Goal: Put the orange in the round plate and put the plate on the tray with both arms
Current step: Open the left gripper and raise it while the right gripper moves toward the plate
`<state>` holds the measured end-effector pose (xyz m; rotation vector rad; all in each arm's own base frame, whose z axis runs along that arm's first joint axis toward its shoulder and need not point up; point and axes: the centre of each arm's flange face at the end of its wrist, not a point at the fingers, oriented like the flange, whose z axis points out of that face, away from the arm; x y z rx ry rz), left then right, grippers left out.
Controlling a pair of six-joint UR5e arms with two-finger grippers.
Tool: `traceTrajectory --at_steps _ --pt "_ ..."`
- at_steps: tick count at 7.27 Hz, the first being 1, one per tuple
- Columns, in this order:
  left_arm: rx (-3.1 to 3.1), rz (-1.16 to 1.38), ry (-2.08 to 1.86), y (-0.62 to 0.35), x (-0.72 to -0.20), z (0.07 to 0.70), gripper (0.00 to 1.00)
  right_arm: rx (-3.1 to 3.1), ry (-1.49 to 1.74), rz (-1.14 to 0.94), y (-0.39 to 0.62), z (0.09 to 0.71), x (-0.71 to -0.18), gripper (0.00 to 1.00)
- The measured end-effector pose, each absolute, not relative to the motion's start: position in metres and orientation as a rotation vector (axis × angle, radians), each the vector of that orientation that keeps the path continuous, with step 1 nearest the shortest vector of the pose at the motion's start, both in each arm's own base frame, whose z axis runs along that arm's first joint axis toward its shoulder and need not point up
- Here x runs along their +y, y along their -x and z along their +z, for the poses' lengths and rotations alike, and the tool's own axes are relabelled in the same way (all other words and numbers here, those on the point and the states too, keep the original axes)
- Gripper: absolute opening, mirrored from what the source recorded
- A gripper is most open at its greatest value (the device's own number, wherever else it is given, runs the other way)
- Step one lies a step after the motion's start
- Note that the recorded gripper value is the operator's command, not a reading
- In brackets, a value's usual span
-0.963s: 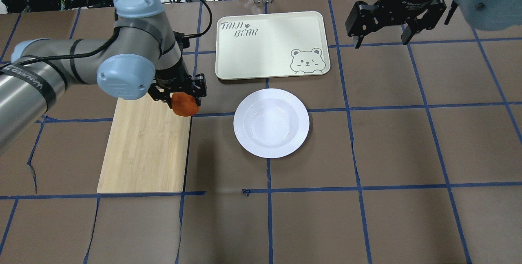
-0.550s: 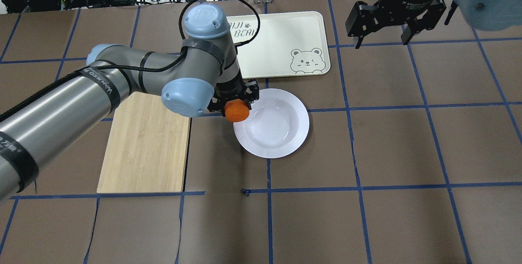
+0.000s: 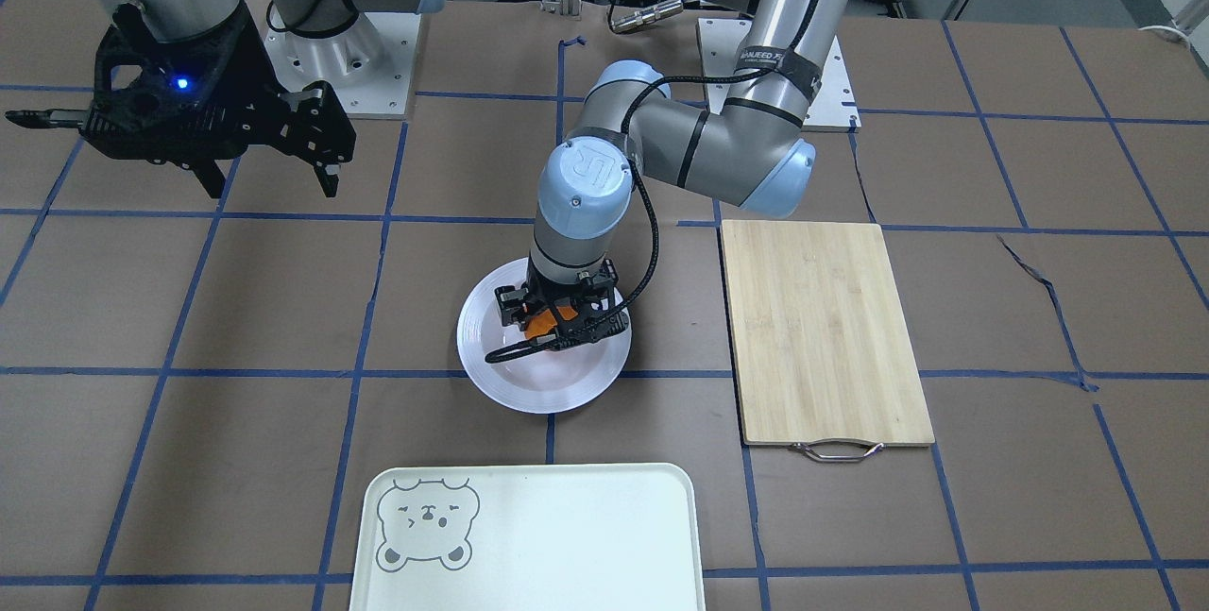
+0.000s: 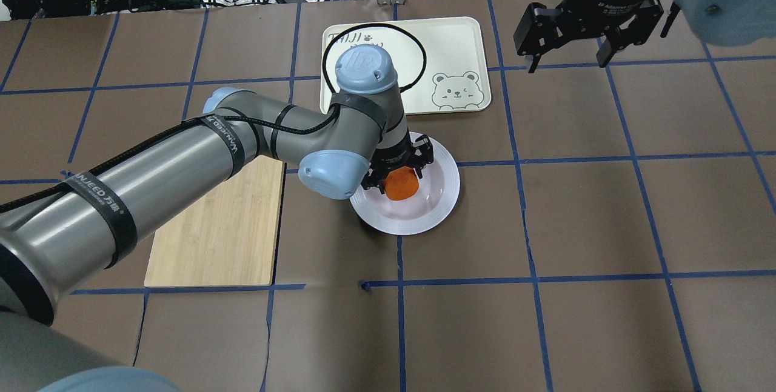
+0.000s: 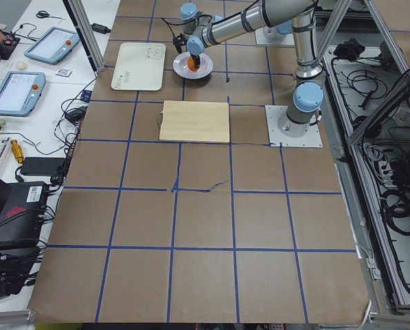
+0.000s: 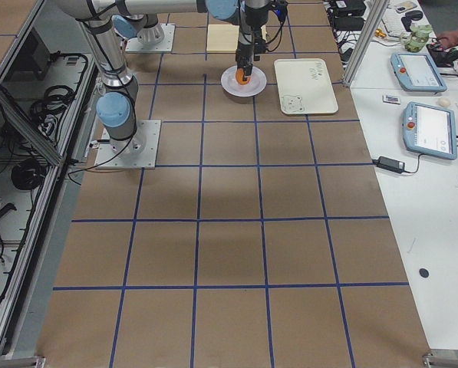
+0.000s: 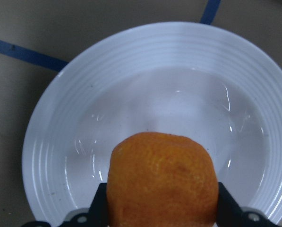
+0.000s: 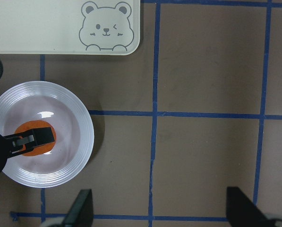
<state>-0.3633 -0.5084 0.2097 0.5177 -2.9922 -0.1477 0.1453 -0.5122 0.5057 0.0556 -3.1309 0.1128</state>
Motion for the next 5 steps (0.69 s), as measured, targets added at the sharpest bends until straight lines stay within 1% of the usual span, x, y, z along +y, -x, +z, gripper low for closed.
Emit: traceTrajectory --at_steps 2,3,5 --pt "-2.99 -0.114 -0.513 0.359 -0.518 0.228 1.0 -3.145 -0.02 0.102 -0.144 0.499 -0.516 1.0" --pt "-2.996 -0.107 -0.513 0.346 -0.534 0.255 1.0 -3.17 -0.014 0.107 -0.146 0.495 -0.52 1.0" --pt "-3.039 -0.152 -0.374 0.312 -0.552 0.345 1.0 -3.219 -0.01 0.138 -0.152 0.459 -0.547 1.0"
